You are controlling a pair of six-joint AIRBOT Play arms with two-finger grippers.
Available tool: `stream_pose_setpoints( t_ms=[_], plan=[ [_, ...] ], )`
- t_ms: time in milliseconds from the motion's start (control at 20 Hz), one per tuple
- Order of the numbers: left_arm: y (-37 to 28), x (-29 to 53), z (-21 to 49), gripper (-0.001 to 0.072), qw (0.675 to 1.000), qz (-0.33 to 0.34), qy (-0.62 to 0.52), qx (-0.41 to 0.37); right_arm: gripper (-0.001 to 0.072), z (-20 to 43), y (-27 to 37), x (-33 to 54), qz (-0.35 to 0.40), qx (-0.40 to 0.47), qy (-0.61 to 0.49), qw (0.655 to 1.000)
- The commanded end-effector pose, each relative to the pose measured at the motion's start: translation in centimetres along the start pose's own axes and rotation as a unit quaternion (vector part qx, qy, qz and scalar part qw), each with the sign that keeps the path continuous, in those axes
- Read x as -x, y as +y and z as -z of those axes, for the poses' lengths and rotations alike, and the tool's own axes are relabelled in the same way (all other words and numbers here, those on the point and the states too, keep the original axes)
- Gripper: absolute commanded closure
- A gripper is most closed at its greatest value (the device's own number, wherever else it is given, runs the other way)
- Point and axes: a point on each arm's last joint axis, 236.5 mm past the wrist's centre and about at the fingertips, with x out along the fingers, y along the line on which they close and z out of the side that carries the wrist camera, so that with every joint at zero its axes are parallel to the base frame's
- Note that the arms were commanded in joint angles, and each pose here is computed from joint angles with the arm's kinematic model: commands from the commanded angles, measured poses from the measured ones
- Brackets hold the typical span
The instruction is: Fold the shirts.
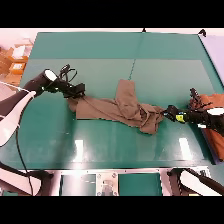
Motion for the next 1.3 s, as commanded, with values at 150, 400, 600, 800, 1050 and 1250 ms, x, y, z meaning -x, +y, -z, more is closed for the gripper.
stream_pose_setpoints(
  t_ms=[150, 400, 600, 800, 1050, 1250],
  plan=[
    [-11.3, 11.2, -6.8, 0.0681, 0.981, 0.093, -0.129, -0.114, 0.0696, -4.4, 7.8, 4.3, -0.097, 0.04, -0.02, 0.994],
    [-25.6, 42.2, -9.4, 0.0681, 0.847, 0.069, -0.437, -0.293, 0.0695, -15.9, 24.7, 26.3, -0.24, 0.169, -0.27, 0.917],
    [-30.2, 60.0, -1.6, 0.0681, 0.72, 0.052, -0.602, -0.341, 0.0695, -15.4, 31.9, 41.7, -0.223, 0.259, -0.419, 0.841],
    [-29.9, 64.2, 3.4, 0.068, 0.689, 0.025, -0.63, -0.359, 0.0695, -10.2, 36.7, 47.9, -0.203, 0.329, -0.481, 0.787],
    [-26.4, 59.5, 1.3, 0.068, 0.741, -0.035, -0.571, -0.351, 0.0694, -7.8, 36.8, 48.6, -0.15, 0.349, -0.499, 0.779],
    [-21.5, 49.6, -2.2, 0.068, 0.819, -0.069, -0.467, -0.327, 0.0694, -8.4, 32.9, 42.8, -0.14, 0.318, -0.411, 0.843]
  ],
)
